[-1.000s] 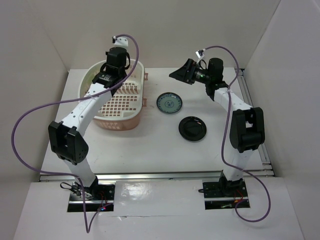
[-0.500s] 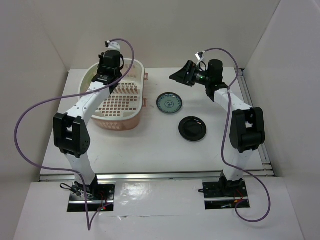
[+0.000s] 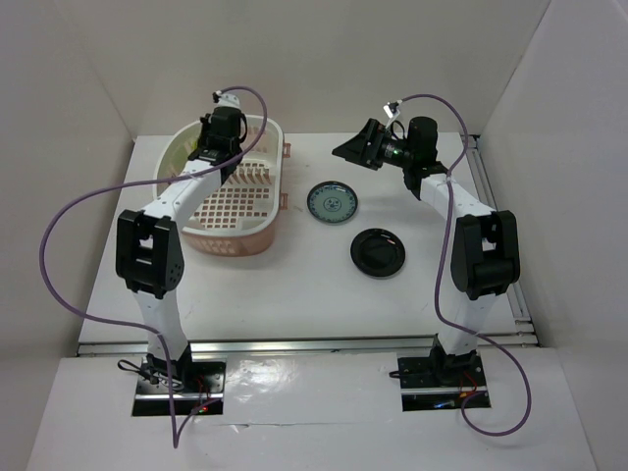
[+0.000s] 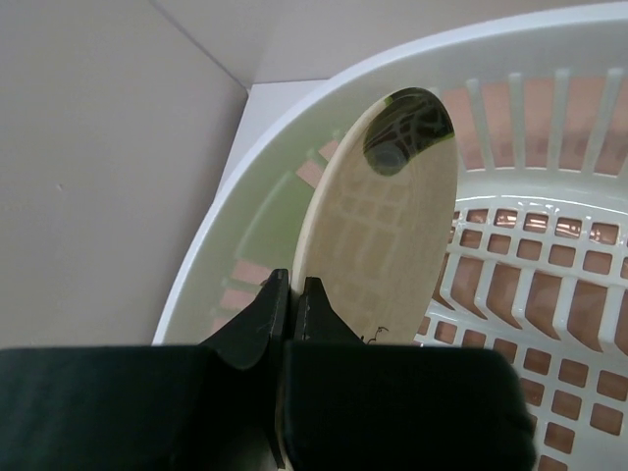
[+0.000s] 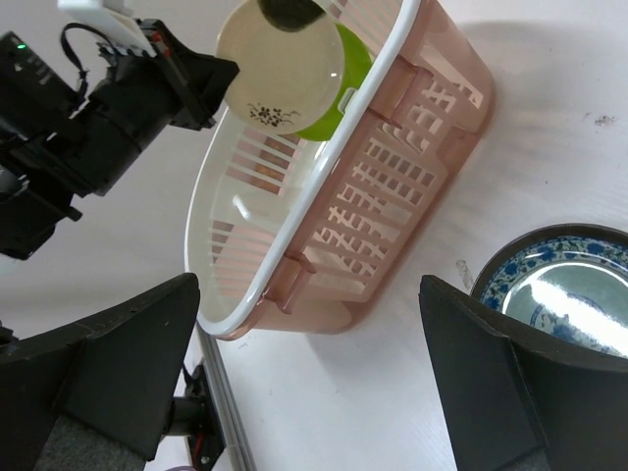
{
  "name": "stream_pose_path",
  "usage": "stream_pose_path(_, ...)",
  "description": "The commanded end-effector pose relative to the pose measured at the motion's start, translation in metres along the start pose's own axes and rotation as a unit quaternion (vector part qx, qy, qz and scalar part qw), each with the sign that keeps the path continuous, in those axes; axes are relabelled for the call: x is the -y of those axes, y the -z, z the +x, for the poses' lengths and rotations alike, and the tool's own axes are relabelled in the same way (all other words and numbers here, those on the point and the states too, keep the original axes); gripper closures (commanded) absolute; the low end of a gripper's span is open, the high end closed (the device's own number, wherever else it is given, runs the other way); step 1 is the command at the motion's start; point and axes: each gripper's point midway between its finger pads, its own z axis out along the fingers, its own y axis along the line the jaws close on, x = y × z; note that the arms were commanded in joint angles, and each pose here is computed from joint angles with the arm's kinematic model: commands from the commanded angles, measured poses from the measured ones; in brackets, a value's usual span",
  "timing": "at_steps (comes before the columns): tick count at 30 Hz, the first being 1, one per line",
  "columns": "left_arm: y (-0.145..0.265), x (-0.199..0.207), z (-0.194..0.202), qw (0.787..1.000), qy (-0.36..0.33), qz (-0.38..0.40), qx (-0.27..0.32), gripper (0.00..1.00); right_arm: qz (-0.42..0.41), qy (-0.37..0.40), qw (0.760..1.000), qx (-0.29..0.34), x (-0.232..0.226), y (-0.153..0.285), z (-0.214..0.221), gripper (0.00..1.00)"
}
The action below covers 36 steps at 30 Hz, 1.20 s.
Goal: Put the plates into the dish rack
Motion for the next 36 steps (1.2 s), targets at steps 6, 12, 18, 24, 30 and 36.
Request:
stream_pose_path(6, -0.015, 0.005, -0.006, 0.999, 0.021, -0.017, 0.020, 1.00, -0.021, 0.026, 0.999, 0.013, -0.017, 0.006, -0.011, 0.00)
stream_pose_path(12, -0.019, 0.008, 0.003, 1.000, 0.013, -0.021, 0.016, 1.00, -0.027, 0.025, 0.999, 0.012, -0.019, 0.005, -0.013, 0.00)
stream_pose_path(18, -0.026, 0.004, 0.013, 0.999, 0.014, -0.040, 0.004, 1.00, -0.025, 0.017, 0.999, 0.010, -0.015, 0.004, -0.011, 0.00)
stream_pose_path(24, -0.028, 0.006, 0.017, 1.000, 0.015, -0.026, -0.001, 1.00, -0.032, 0.020, 0.999, 0.011, -0.020, 0.004, -0.014, 0.00)
stream_pose_path(30, -0.030, 0.016, 0.022, 1.000, 0.015, -0.007, -0.008, 1.00, -0.032, 0.020, 0.999, 0.011, -0.020, 0.004, -0.014, 0.00)
stream_pose_path(36, -0.031, 0.024, 0.028, 1.000, 0.017, 0.011, -0.018, 1.00, -0.030, 0.016, 0.999, 0.008, -0.017, 0.004, -0.010, 0.00)
